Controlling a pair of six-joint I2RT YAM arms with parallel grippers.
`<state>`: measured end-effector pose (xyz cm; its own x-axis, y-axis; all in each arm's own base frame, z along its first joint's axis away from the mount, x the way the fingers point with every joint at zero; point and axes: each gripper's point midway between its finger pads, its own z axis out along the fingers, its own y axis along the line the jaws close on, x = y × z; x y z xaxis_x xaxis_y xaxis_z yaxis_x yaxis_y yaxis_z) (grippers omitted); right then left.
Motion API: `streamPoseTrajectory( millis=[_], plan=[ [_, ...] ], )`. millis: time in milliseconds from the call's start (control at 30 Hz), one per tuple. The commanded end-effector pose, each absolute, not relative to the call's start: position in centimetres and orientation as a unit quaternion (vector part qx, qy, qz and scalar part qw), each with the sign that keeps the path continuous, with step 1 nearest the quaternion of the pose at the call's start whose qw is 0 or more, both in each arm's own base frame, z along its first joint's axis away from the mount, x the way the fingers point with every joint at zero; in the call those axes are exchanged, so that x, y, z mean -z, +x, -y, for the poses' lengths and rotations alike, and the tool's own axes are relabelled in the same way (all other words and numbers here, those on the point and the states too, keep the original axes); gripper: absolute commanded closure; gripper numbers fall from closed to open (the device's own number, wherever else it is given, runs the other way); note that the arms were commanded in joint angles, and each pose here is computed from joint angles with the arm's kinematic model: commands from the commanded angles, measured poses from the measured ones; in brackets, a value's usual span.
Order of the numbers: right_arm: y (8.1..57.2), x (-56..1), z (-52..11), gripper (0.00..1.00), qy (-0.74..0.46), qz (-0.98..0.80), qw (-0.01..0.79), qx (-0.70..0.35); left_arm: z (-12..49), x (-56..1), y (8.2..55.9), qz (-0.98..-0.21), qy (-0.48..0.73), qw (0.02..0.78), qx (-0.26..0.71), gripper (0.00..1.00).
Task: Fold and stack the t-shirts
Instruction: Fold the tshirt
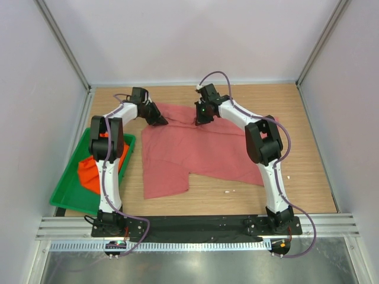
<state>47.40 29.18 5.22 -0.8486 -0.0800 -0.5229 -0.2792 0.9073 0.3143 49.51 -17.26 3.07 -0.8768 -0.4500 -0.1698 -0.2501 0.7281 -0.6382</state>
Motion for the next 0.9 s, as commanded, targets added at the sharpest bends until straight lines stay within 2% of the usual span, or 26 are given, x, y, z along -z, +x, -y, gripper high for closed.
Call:
streamPoseTrajectory(
  millis=[0, 200, 433, 700, 867],
  plan=[
    [47.9, -4.9, -28.7, 0.94, -0.101, -0.941, 0.265, -0.184, 17.3, -3.7, 50.2, -0.914, -0.187, 0.171, 0.316, 0.86],
    [46.4, -3.9, -27.6, 0.94, -0.102, -0.946, 0.251, -0.178, 16.5, -3.2, 50.0, -0.918, -0.193, 0.165, 0.306, 0.87],
    [47.9, -7.6, -29.4, 0.93, -0.074, -0.932, 0.279, -0.219, 16.8, -3.6, 50.1, -0.915, -0.194, 0.163, 0.315, 0.89],
    [49.4, -7.2, -30.7, 0.93, -0.049, -0.928, 0.282, -0.240, 16.8, -3.5, 50.3, -0.914, -0.194, 0.162, 0.316, 0.89],
    [50.7, -7.4, -29.8, 0.91, 0.009, -0.924, 0.304, -0.232, 16.6, -3.1, 49.9, -0.918, -0.195, 0.156, 0.308, 0.89]
  ],
)
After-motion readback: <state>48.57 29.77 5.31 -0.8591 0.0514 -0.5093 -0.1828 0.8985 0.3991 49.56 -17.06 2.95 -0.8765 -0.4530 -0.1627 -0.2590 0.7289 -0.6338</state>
